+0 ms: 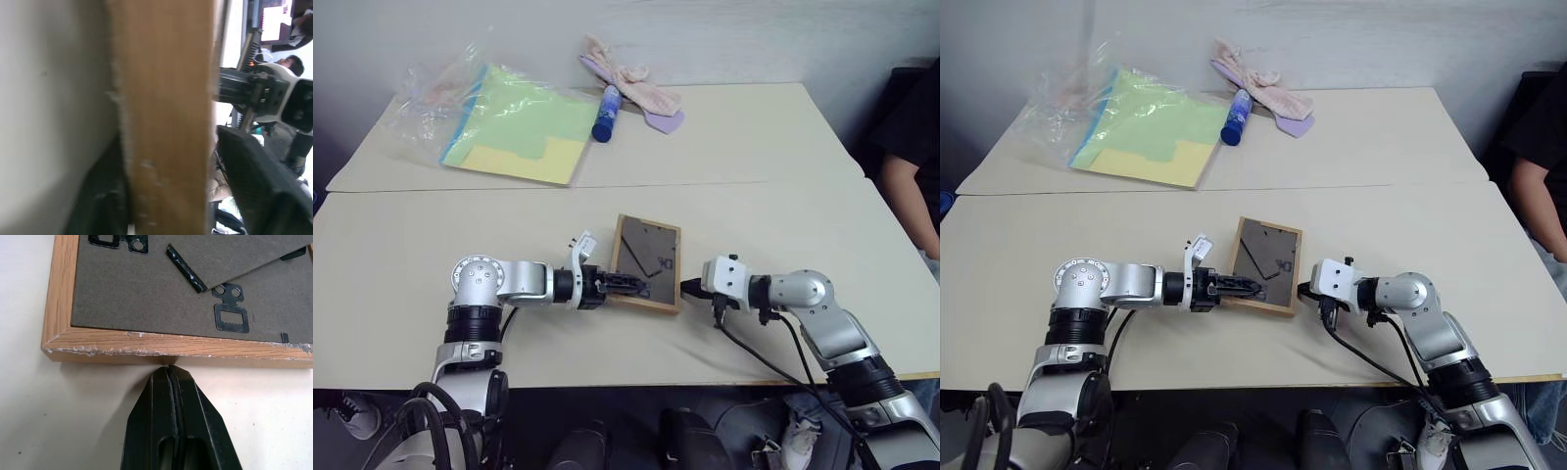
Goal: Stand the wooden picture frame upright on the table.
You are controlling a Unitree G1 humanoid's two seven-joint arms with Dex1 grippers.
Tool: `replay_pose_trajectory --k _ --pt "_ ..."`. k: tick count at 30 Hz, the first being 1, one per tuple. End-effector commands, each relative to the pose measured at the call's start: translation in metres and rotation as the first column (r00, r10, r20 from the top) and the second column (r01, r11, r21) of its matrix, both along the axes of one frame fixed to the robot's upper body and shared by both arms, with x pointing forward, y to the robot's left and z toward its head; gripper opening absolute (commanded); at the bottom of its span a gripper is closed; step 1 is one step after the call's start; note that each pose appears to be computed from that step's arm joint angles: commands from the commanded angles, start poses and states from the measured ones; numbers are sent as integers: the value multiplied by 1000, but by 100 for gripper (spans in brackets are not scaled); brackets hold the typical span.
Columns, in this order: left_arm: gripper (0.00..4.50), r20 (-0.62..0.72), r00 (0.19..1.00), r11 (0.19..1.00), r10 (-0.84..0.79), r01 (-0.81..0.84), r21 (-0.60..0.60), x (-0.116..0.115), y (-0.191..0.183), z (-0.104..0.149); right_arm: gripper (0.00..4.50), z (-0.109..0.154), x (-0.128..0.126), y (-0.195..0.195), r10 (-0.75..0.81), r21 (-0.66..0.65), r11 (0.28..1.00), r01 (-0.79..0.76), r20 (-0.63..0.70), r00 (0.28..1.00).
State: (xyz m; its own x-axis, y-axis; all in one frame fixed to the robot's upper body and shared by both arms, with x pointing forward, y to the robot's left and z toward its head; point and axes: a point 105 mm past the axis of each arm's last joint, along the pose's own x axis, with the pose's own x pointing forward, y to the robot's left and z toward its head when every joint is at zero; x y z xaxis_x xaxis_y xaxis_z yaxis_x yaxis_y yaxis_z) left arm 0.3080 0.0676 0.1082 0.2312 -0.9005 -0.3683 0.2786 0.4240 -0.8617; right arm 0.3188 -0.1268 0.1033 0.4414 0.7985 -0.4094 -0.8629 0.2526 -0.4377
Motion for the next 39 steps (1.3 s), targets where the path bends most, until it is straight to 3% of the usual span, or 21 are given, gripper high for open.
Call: replay_pose_trajectory --k 1,4,8,12,13,18,21,25,36,39 --pt "150 -8 1000 998 12 -11 58 -6 11 -11 58 20 -3 -9 -1 89 996 1 3 1000" --pt "129 121 990 997 74 -72 -20 -2 15 6 151 41 -8 -9 54 204 977 -57 17 998" --pt "129 413 910 997 42 -68 48 -1 33 17 294 75 -6 5 114 424 904 -45 -139 984" --pt "129 526 848 997 -60 30 66 -10 33 18 431 86 8 27 118 476 879 12 -242 963" --pt "129 531 845 998 -64 42 54 -11 33 18 444 87 11 31 113 480 877 20 -247 962" --pt "129 543 836 997 -76 65 40 -13 29 16 444 87 16 54 151 475 880 -19 -243 958" --pt "129 517 856 998 23 14 -68 -6 29 28 444 92 2 69 249 486 867 -107 -237 939" --pt "129 528 849 999 13 14 -47 -6 29 28 444 100 -15 76 327 487 854 -186 -224 918" --pt "129 477 876 992 72 -11 -129 -4 37 36 444 102 -29 47 343 388 874 -294 -63 937" --pt "129 350 934 952 76 37 -305 -10 40 59 444 107 -18 30 247 374 893 -250 58 967"
